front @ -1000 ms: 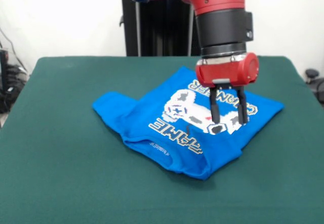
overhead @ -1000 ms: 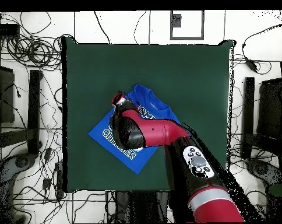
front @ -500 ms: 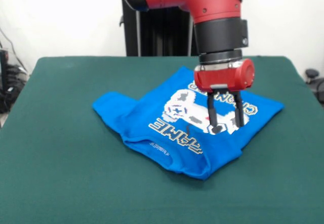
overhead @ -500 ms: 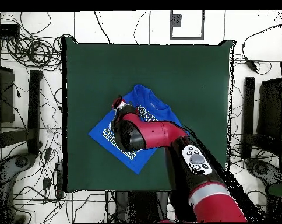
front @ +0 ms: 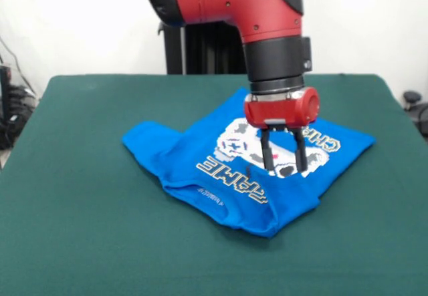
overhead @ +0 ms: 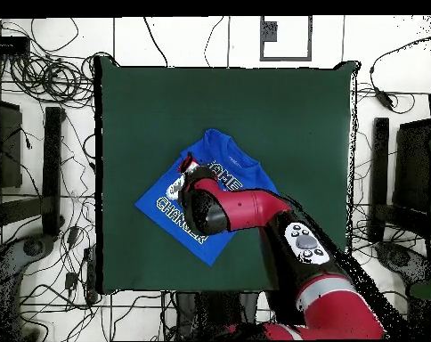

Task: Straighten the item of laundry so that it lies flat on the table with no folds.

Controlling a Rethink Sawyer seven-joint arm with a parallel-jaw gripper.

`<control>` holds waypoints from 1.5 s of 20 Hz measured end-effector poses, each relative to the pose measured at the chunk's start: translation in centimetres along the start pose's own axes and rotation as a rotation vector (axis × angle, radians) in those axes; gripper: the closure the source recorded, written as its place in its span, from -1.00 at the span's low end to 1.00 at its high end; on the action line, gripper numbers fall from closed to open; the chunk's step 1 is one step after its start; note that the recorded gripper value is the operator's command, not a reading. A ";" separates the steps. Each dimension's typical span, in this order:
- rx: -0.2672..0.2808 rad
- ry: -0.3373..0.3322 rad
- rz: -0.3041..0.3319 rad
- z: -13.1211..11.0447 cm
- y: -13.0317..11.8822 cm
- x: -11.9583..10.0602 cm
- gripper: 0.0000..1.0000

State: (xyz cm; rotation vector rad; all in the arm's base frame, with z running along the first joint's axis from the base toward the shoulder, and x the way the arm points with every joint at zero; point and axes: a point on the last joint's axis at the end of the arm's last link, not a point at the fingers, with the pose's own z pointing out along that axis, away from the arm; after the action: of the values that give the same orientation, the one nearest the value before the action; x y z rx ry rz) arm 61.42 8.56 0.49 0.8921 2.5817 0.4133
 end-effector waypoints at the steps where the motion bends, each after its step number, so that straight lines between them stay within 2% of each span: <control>1: -0.001 -0.002 -0.001 0.0 -0.2 -0.1 -1.00; 6: -0.002 -0.008 -0.001 0.0 -0.8 -0.5 -1.00; 19: 0.001 0.001 -0.008 0.1 -1.2 0.0 -1.00; 30: -0.023 -0.014 -0.015 0.3 -0.6 0.3 -1.00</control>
State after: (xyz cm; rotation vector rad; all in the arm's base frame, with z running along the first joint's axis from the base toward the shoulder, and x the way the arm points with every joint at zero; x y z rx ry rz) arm 60.97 8.35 -0.12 0.8643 2.5644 0.4309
